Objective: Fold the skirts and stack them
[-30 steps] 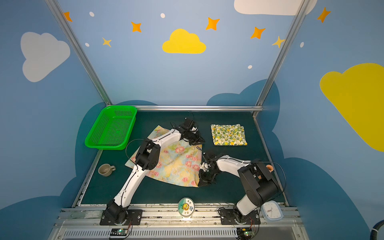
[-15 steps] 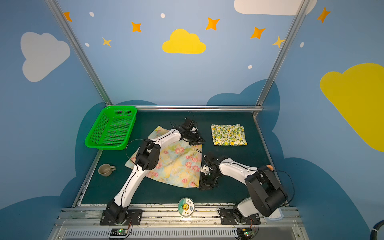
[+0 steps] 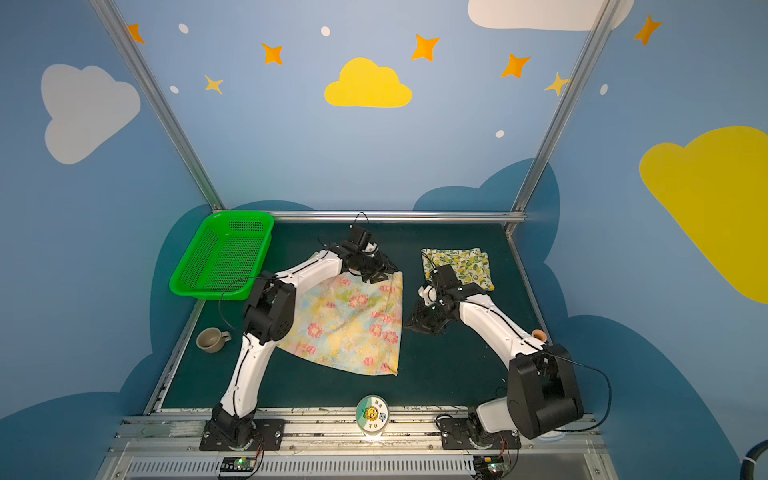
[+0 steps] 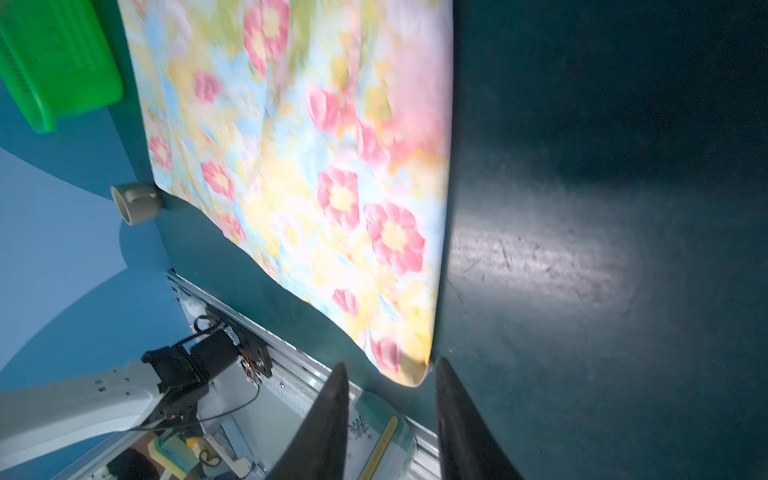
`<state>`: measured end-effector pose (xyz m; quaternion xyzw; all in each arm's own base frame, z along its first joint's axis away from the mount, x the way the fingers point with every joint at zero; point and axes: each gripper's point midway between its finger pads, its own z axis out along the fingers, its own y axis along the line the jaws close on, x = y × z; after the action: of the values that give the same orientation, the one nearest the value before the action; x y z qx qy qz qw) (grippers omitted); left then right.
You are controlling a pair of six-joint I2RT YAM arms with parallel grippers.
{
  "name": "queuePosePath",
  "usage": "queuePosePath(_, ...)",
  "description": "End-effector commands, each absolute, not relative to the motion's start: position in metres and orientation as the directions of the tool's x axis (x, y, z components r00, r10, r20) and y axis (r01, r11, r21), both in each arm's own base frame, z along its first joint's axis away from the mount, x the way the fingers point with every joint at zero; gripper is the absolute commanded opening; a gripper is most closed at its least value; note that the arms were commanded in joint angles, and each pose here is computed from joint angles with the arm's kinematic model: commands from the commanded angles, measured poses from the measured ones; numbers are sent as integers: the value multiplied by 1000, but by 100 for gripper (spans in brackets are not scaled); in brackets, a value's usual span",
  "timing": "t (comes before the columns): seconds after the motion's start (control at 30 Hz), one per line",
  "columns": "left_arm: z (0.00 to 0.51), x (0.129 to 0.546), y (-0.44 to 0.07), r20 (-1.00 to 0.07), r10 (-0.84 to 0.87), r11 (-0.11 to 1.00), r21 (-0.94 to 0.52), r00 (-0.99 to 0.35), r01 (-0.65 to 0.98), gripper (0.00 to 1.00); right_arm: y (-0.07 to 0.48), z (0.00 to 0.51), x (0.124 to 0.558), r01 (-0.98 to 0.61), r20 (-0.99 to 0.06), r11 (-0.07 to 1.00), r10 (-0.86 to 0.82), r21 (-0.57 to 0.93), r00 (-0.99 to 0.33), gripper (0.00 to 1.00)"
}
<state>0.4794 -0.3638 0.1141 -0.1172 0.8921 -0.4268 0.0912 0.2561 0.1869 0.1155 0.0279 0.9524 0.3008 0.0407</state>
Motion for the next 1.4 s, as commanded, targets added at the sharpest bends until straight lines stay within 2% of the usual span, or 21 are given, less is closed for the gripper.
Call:
queuePosePath(0.0, 167, 496, -344, -116, -332, 510, -857, -936, -75, 53, 183, 120, 275, 17, -83, 812, 80, 584, -993, 36)
queuePosePath(0.17, 202, 505, -298, -141, -393, 455, -888, -909, -59, 53, 180, 129, 310, 17, -120, 803, 110, 595, -987, 37)
queuePosePath(0.33, 206, 513, -220, -179, -492, 505, -856, -852, -111, 53, 179, 132, 344, 15, -154, 808, 131, 589, -979, 38)
queuePosePath(0.5, 173, 515, -148, -170, -518, 623, -747, -838, -233, 53, 178, 119, 375, 43, -141, 820, 149, 570, -979, 40)
queuePosePath(0.67, 132, 524, -97, -159, -560, 681, -647, -813, -343, 53, 185, 103, 410, 60, -124, 817, 159, 573, -979, 41)
queuePosePath(1.03, 64, 566, -72, -138, -526, 768, -501, -839, -400, 53, 196, 62, 455, 107, -62, 828, 168, 550, -984, 46)
queuePosePath(1.37, 44, 589, -73, -127, -517, 773, -494, -847, -398, 53, 200, 35, 472, 132, -22, 841, 168, 524, -986, 47)
